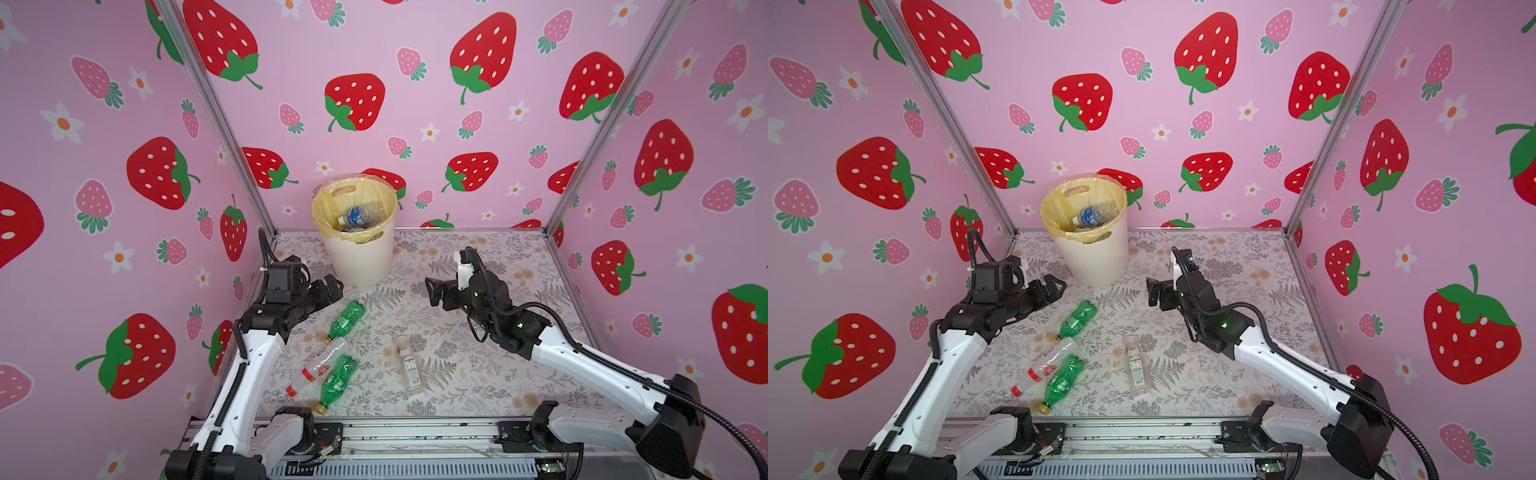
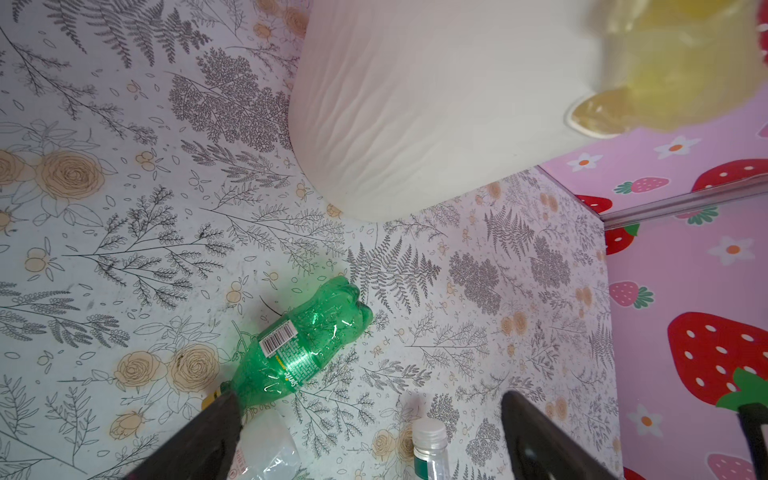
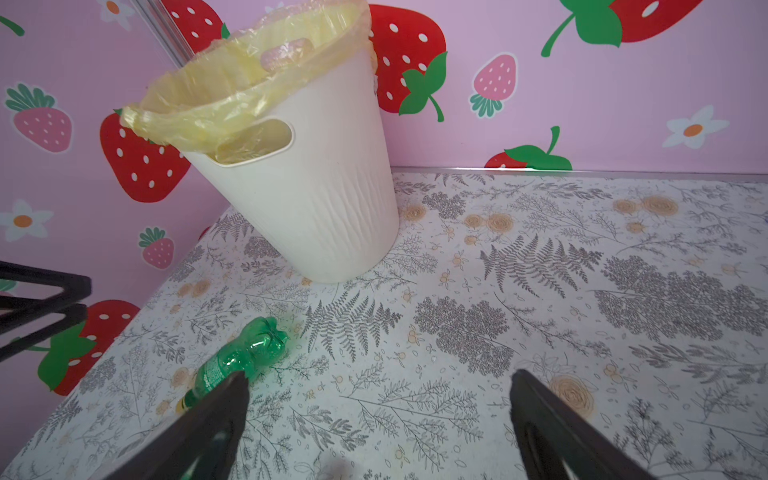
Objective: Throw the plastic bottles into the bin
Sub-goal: 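Withdraw the right gripper while the left gripper reaches toward the clear bottle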
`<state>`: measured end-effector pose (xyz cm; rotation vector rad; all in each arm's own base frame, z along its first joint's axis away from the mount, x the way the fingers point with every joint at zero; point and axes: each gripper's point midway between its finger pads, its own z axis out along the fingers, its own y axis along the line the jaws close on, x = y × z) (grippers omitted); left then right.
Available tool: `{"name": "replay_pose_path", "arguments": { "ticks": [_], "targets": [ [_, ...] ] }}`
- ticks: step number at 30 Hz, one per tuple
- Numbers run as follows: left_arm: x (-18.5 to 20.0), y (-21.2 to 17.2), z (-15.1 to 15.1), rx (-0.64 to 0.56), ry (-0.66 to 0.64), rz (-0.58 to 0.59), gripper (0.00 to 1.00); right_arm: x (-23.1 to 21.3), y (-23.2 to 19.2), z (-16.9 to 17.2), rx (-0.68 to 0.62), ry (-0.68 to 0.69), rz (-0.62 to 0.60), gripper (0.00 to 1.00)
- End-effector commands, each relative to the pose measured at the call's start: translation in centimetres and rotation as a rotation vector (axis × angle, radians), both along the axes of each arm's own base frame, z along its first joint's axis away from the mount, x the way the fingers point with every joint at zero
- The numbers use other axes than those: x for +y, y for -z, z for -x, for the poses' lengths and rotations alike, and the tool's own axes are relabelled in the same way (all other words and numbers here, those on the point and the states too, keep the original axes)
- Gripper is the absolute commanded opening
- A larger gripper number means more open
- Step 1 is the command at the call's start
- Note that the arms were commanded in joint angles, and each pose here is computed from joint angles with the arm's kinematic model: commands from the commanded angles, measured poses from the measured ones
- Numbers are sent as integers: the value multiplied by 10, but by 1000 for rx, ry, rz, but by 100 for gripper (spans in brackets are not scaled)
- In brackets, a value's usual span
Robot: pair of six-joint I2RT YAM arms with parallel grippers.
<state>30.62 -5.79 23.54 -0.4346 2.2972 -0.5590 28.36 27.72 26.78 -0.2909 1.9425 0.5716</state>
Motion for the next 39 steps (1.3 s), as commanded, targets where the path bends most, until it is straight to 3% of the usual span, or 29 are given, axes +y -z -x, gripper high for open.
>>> {"name": "replay_pose_path", "arguments": {
  "ticks": [1, 16, 39],
  "targets": [
    [-4, -4, 12, -7, -19, 6, 99, -14, 10, 3, 27, 57, -26, 99],
    [-62, 12, 44, 61, 65, 16, 99, -50, 46, 22, 94, 128, -40, 99],
    [-152, 54, 75, 170, 262, -128, 99, -77, 57, 36, 107, 183, -70, 99]
  ]
}}
